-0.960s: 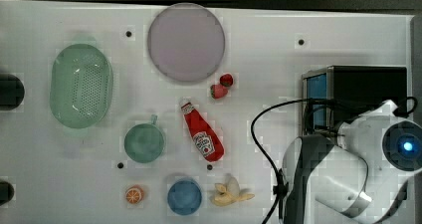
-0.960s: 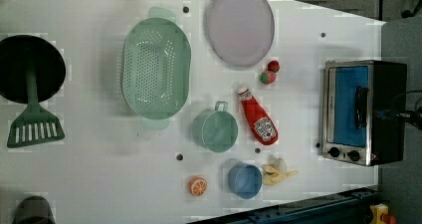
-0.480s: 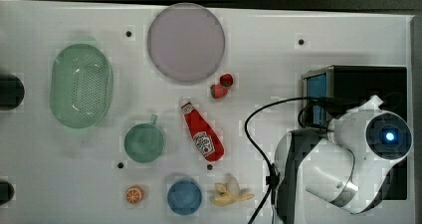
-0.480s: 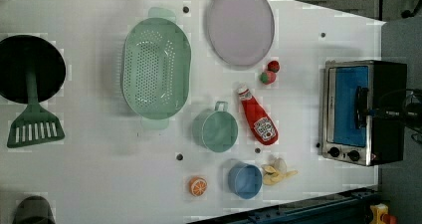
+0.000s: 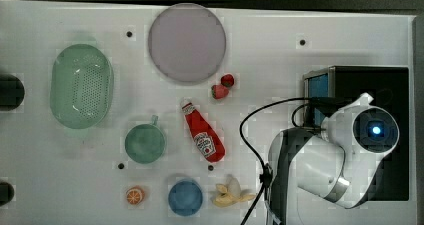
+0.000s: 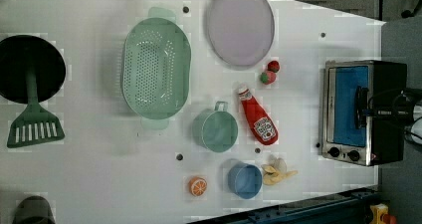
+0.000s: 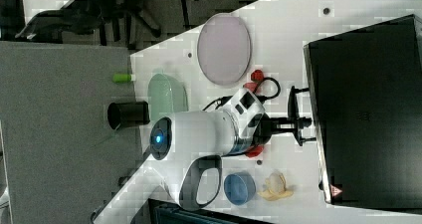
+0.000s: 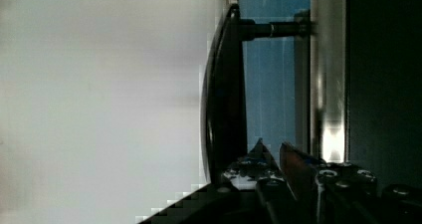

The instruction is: Flap open oven.

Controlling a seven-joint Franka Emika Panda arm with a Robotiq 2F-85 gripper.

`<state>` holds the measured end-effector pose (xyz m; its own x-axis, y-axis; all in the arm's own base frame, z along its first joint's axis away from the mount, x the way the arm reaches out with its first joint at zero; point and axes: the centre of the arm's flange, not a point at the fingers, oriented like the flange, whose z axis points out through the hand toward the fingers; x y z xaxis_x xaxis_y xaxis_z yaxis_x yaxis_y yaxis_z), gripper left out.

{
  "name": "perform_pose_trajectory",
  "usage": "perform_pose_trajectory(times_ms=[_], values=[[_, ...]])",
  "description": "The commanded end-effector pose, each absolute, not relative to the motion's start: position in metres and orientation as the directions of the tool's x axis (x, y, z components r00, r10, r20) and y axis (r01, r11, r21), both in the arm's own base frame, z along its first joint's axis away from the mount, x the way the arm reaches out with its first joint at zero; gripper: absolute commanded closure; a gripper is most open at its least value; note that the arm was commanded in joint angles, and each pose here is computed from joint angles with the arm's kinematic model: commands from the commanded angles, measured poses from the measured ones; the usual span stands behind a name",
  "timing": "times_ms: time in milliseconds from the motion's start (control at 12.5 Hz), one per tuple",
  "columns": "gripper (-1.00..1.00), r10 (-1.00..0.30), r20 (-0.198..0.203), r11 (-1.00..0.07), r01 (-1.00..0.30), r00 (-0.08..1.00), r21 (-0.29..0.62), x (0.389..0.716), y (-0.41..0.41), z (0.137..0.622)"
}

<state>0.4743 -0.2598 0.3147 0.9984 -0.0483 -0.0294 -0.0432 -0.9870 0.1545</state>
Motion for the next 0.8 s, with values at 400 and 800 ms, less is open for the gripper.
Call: perform_pose_trajectory(times_ms=[400,800], values=[[0.65,0.001,-0.078,-0.966,0.021,0.997,0.258,0.494,-0.162,0.282],[0.65,0.011,-0.102,-0.912,0.052,0.995,0.407,0.498,-0.108,0.246]])
